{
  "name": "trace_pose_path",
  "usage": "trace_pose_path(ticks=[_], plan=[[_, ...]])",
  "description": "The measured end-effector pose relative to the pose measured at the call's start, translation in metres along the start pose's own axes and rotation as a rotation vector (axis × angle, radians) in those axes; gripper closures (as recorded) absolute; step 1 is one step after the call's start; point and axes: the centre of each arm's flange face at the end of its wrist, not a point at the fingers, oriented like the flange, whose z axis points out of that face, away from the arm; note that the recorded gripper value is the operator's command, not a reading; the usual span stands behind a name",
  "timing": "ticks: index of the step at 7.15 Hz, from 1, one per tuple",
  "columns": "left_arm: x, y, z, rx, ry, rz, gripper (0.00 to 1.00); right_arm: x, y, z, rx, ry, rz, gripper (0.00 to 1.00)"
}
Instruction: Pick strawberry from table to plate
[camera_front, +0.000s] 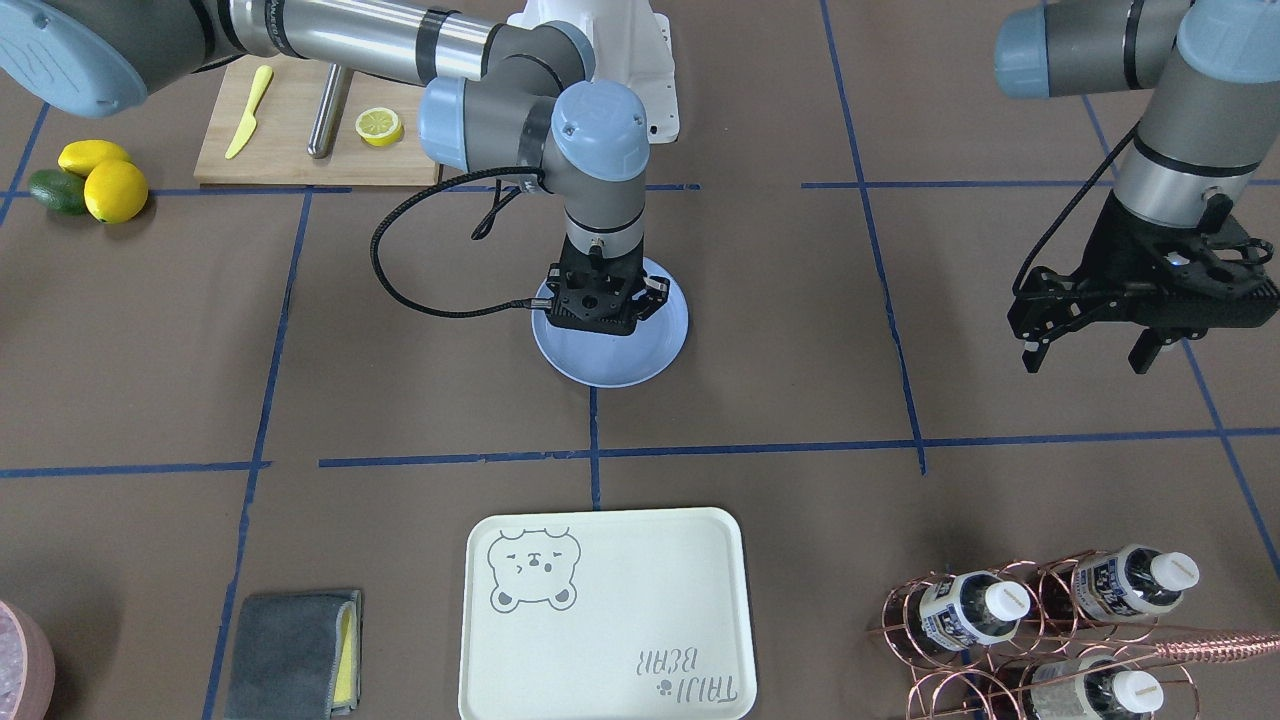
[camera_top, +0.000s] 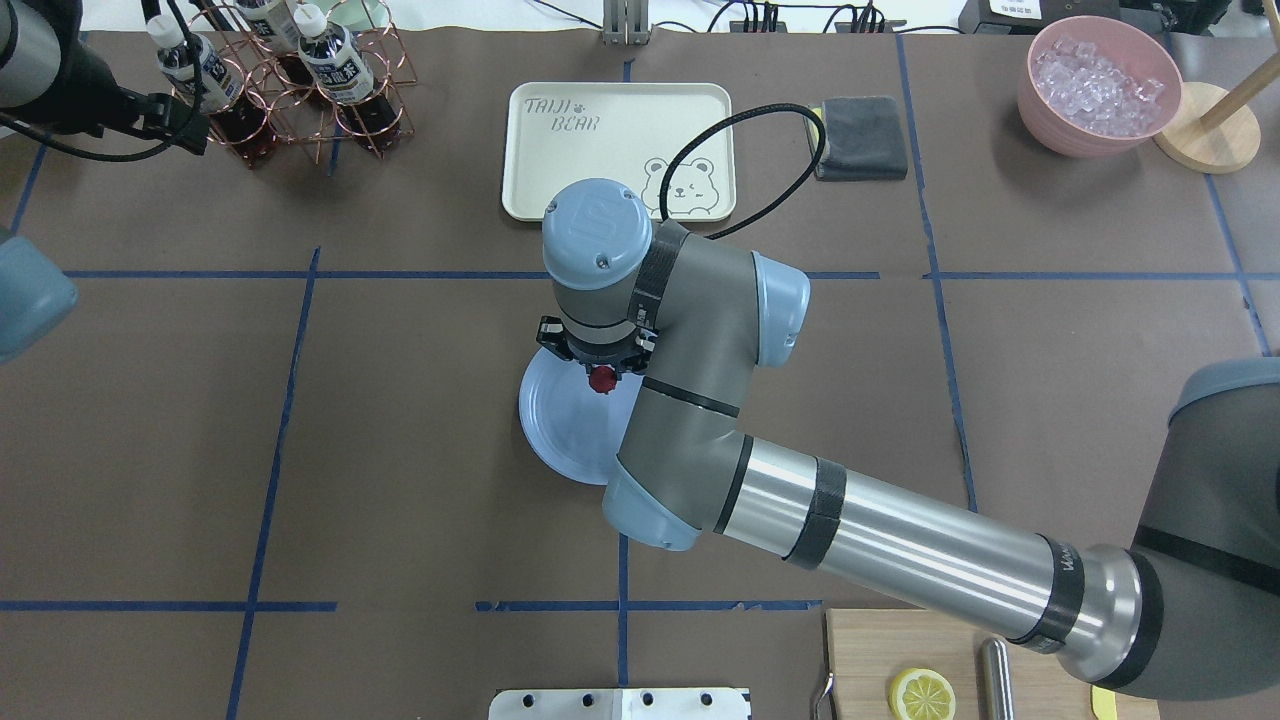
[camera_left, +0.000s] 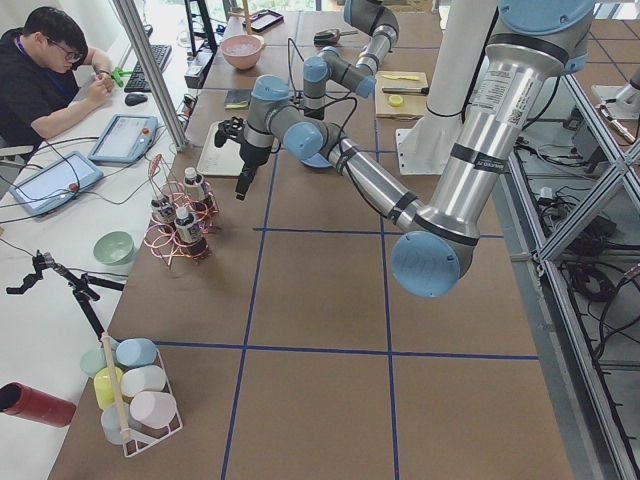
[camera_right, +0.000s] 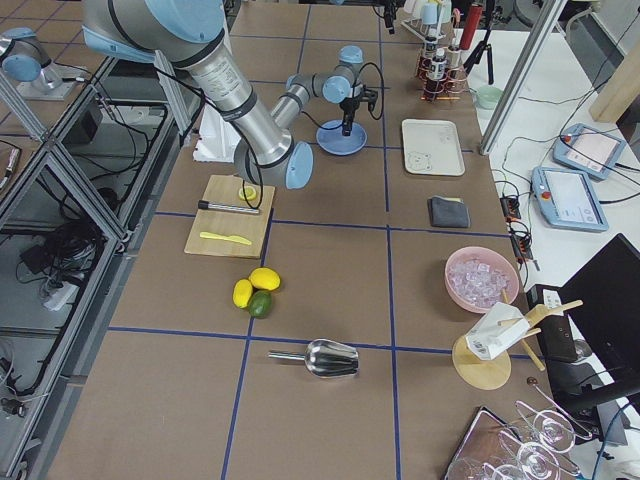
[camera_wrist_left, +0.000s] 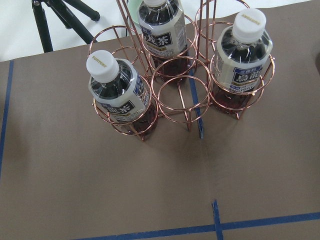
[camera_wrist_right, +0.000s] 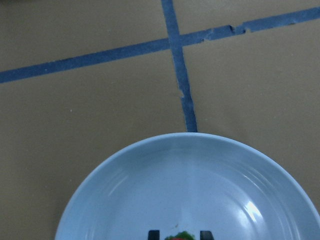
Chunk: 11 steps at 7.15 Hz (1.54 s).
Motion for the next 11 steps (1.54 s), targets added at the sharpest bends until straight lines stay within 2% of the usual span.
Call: trace_pose_path(ticks=[1,2,3,5,7,8,9,10,11], plan=[[-0.001,0.0,0.002,-0.002,-0.001,-0.001,0.0,0.0,0.0,0.006,-0.001,-0.003,-0.001,0.97],[-0.001,0.0,0.003,-0.004,-0.002,-0.002,0.0,0.0,0.001,0.009,-0.002,-0.003,-0.001,0.61],[-0.001,0.0,0.004,-0.005,0.0,-0.003,0.0,0.001,0.001,0.012,-0.003,-0.001,0.0,0.01],[-0.001,0.0,0.005,-0.009,0.002,-0.003,0.0,0.0,0.003,0.011,-0.005,-0.003,0.009,0.0],[-0.004,-0.001,0.009,-0.013,-0.002,-0.006,0.0,-0.001,0.002,-0.013,0.0,-0.035,0.026,0.0],[-0.005,-0.002,0.01,-0.015,-0.003,-0.007,0.0,0.004,-0.005,-0.045,0.01,-0.042,0.04,0.0],[-0.007,-0.003,0.009,-0.013,-0.005,-0.009,0.0,0.024,-0.015,-0.093,0.03,-0.029,0.045,0.0],[-0.012,-0.005,0.007,-0.013,-0.005,-0.003,0.0,0.065,-0.027,-0.137,0.057,0.0,0.011,0.0],[-0.023,-0.009,0.006,-0.026,0.003,0.013,0.0,0.117,-0.045,-0.168,0.083,0.029,-0.046,0.0]])
